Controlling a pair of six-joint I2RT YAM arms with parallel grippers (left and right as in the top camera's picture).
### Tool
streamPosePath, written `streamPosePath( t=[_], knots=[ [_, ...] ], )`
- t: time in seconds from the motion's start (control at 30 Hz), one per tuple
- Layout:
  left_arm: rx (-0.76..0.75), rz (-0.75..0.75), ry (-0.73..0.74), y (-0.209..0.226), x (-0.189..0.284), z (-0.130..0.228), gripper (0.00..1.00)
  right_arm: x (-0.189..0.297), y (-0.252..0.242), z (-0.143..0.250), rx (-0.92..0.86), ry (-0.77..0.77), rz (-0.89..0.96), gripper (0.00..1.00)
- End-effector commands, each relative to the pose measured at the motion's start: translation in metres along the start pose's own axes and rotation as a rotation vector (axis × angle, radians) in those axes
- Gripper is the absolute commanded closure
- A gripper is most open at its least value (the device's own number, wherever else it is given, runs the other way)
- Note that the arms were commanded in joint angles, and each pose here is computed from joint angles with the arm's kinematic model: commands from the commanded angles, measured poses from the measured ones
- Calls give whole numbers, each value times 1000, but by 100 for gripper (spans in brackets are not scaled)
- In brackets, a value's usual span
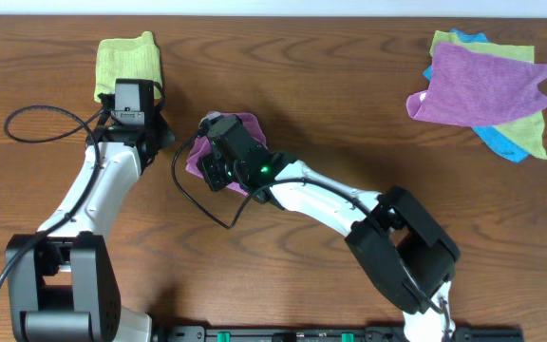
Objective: Fold the cloth
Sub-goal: 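Release the left gripper and press the folded cloth with the right, then withdraw the right gripper and grasp the folded purple cloth with the left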
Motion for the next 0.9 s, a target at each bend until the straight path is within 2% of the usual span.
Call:
streamPosePath(
  t=[0.0, 0.17, 0.3, 0.33, 0.37, 0.43, 0.47, 0.67, 0.77, 0.87],
  knots=[
    [-11, 5, -31, -1, 9, -10, 94, -3, 12, -4, 19, -9, -24, 61],
    [-12, 3, -28, 0, 11, -9, 94, -1, 16, -6, 24, -15, -30, 59],
    [-12, 2, -27, 1, 18, -9, 92, 19, 8, -18, 11, -31, 18, 44],
    [-11, 3, -28, 2, 20, -9, 86, 27, 4, -22, 7, -37, 37, 39],
    [-11, 3, -29, 2, 24, -9, 75, 38, -1, -27, 0, -42, 58, 32],
    [-10, 6, -30, 4, 31, -9, 54, 59, -6, -36, 6, -51, 77, 8],
    [-11, 10, -29, 4, 35, -8, 47, 69, -7, -39, 11, -53, 83, 1],
    [-4, 100, 28, -2, 61, 3, 21, 152, -23, -52, -26, -64, 134, 1],
    [50, 104, 85, 0, 68, 15, 17, 194, -35, -49, -48, -55, 169, 1],
    [92, 109, 156, 1, 68, 30, 17, 232, -46, -37, -50, -46, 203, 1]
  ],
)
Point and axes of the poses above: each gripper's point midway between its finger pads, its own x axis back along the fingers, its own y axis along the line the jaws close on, z = x × y, the point moved 2 cm from there along x, back along the fingers
